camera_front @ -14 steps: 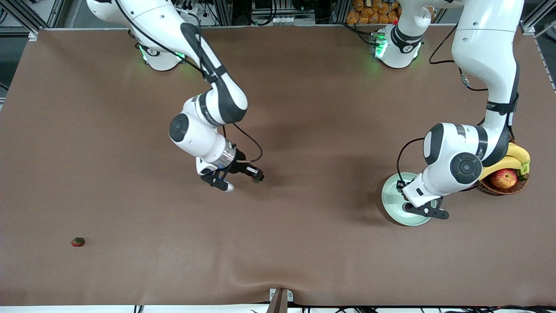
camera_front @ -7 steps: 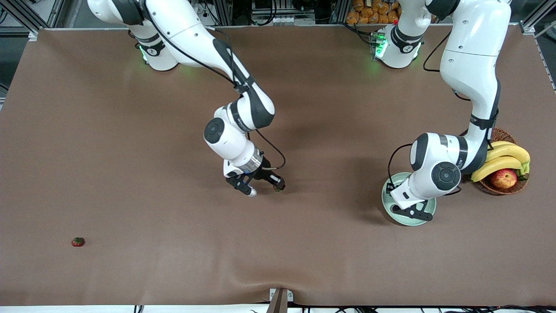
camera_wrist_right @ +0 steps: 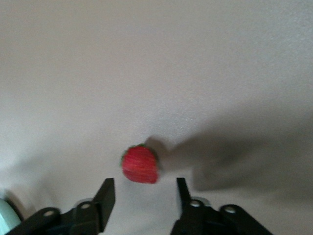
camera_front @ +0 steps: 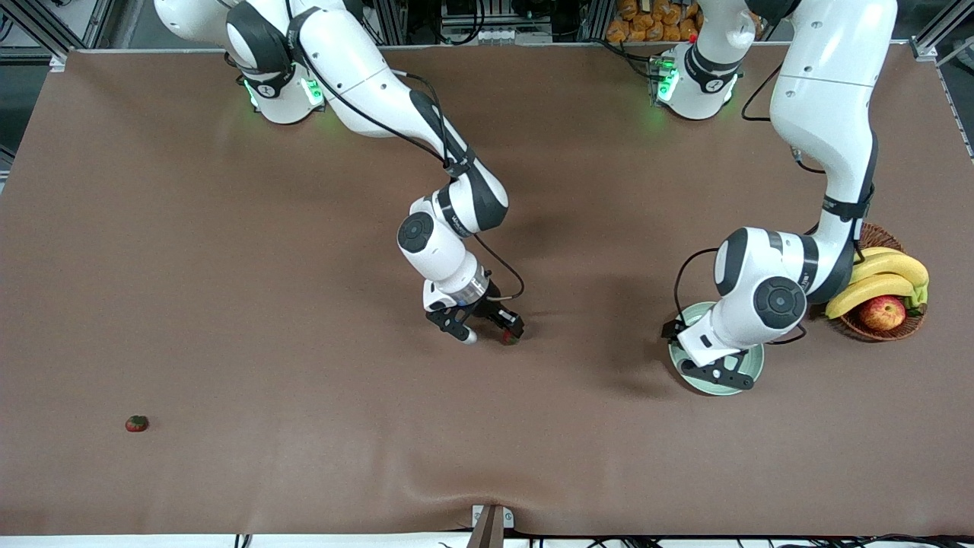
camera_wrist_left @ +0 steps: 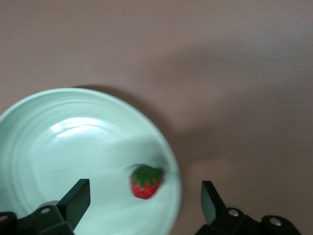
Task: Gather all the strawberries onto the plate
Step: 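Set the second strawberry mid-table with the right gripper while the left gripper returns, then grasp the strawberry with the left gripper while the right gripper grasps the last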
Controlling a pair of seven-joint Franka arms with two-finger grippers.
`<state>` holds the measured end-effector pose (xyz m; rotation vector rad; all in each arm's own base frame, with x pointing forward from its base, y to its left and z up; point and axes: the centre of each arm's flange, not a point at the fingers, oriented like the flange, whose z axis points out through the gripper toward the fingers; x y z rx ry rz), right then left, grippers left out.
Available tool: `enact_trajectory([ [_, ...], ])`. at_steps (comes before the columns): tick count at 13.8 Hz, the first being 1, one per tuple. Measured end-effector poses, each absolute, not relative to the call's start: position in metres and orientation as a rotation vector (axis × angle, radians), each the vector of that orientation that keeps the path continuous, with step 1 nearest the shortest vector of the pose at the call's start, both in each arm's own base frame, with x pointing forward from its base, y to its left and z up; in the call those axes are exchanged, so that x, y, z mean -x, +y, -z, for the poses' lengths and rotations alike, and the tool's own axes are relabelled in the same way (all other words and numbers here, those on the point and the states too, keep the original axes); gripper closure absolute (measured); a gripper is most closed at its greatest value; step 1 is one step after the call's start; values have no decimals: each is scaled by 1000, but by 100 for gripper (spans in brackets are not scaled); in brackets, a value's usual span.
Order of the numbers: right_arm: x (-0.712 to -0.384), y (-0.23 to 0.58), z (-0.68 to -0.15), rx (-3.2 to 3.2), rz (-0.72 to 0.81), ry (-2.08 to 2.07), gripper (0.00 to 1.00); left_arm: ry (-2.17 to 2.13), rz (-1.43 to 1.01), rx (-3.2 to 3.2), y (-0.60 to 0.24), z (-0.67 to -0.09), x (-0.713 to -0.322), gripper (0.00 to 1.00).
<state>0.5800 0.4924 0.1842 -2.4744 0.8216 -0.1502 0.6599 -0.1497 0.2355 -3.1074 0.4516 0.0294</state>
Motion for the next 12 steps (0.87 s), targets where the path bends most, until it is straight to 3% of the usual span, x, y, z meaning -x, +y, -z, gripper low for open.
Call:
enact_trajectory([
  [3, -586, 490, -196, 2463, 174, 818, 3, 397, -39, 3155, -202, -256, -645, 0],
  [4, -591, 486, -203, 2460, 190, 822, 0, 378, -41, 3171, -218, -259, -640, 0],
  [8, -612, 437, -245, 2511, 247, 785, 0, 320, -30, 3221, -276, -273, -623, 0],
  [12, -640, 326, -296, 2667, 144, 721, 0, 292, 29, 3254, -349, -269, -605, 0],
])
